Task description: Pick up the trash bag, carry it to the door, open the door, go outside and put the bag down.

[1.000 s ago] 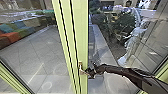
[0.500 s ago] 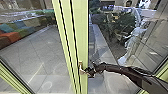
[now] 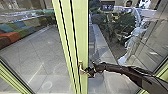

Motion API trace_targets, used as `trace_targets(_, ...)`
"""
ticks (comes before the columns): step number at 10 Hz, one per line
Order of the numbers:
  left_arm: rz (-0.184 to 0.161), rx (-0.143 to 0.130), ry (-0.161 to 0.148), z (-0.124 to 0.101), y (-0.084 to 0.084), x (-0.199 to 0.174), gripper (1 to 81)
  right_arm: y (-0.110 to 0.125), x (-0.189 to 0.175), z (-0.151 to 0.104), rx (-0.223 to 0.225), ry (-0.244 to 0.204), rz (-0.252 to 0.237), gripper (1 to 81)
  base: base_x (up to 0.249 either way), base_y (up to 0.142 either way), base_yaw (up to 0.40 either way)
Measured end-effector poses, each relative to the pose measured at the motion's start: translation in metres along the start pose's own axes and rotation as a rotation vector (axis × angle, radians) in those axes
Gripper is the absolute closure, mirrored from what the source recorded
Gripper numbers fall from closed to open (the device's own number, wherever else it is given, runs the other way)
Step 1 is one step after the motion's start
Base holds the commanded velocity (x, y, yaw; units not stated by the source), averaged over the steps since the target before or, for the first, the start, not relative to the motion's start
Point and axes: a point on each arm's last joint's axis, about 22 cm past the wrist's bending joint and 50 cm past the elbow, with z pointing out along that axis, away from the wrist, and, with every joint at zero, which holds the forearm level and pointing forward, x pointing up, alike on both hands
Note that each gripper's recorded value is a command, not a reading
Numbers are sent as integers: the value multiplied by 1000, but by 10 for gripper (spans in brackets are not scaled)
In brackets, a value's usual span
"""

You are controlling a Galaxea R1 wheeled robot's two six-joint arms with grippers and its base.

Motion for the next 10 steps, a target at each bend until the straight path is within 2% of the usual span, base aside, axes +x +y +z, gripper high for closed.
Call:
trace_targets(3,-2,1,-4,0,-1,-2,811,5,5,-4,6,2,-3,10,0,0,0)
trace_targets(4,-8,5,-17,1,-2,-7,811,5,6,0,10,-8,-7,10,0,0,0)
trace_targets(6,-27,18,-61,2,-9,-27,811,10,10,14,17,-34,-31,10,0,0,0)
trace_targets(7,-30,19,-71,2,-10,-30,811,11,11,17,20,-40,-12,10,0,0,0)
trace_targets(10,-29,20,-66,3,-9,-24,811,11,21,15,24,-26,5,10,0,0,0)
